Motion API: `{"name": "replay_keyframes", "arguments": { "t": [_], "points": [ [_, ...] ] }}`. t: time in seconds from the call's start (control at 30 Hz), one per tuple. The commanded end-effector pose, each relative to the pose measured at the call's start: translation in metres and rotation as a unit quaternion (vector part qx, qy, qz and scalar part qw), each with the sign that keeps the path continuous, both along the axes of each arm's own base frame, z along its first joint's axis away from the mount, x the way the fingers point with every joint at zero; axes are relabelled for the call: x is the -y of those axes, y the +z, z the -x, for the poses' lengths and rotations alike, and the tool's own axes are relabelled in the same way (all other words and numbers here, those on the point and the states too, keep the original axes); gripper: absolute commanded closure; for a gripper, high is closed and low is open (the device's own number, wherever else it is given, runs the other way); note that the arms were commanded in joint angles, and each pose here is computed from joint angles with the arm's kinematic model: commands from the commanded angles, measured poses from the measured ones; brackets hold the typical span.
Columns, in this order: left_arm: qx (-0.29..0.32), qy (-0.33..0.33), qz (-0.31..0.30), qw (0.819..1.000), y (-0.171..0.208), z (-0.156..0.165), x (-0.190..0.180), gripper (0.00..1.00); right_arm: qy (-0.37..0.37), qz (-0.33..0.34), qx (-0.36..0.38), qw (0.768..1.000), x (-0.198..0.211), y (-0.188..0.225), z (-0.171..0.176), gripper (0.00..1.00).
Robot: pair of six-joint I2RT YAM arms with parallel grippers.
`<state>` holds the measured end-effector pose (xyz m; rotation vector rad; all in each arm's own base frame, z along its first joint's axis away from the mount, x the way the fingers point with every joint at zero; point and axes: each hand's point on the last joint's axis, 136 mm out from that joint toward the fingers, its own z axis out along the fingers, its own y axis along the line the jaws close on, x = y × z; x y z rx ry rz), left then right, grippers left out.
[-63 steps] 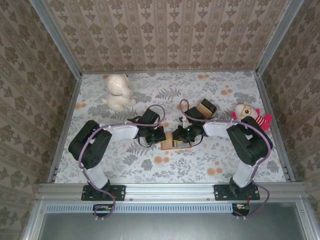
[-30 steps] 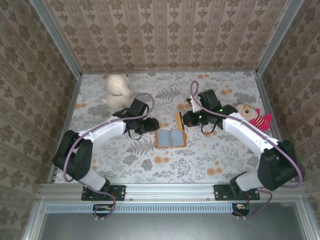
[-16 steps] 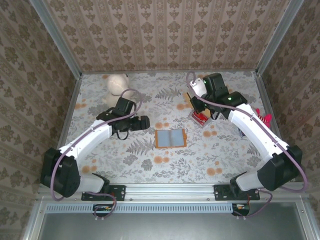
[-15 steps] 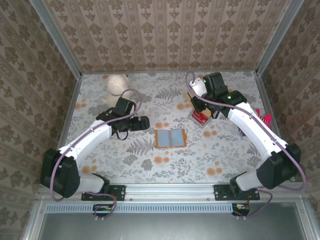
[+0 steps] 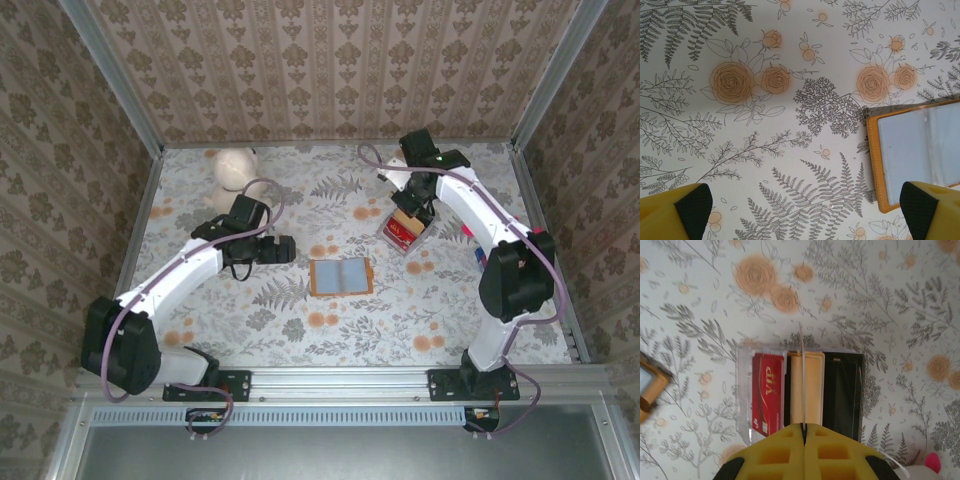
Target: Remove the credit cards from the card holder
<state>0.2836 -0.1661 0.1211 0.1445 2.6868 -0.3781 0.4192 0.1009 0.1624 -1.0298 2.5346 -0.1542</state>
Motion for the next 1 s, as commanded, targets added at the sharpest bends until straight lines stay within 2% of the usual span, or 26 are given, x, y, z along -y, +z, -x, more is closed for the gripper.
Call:
{"name": "replay_keyframes", "arguments": {
  "t": [0.0,0.83,0.97],
  "points": [
    [-0.004,-0.006,-0.005,1.000,0.001,-0.002,-0.001,0.00,0.020,0.035,-0.034,0.999,0.014,-0.003,0.006,1.00],
    [-0.037,-0.017,0.016,0.999,-0.009,0.004,0.008,0.00,0.002,0.036,-0.107,0.994,0.016,-0.047,0.003,1.00],
    [-0.035,-0.019,0.020,0.999,-0.007,0.004,0.009,0.00,-0.007,0.041,-0.111,0.993,0.019,-0.051,0.001,0.95]
  ]
}}
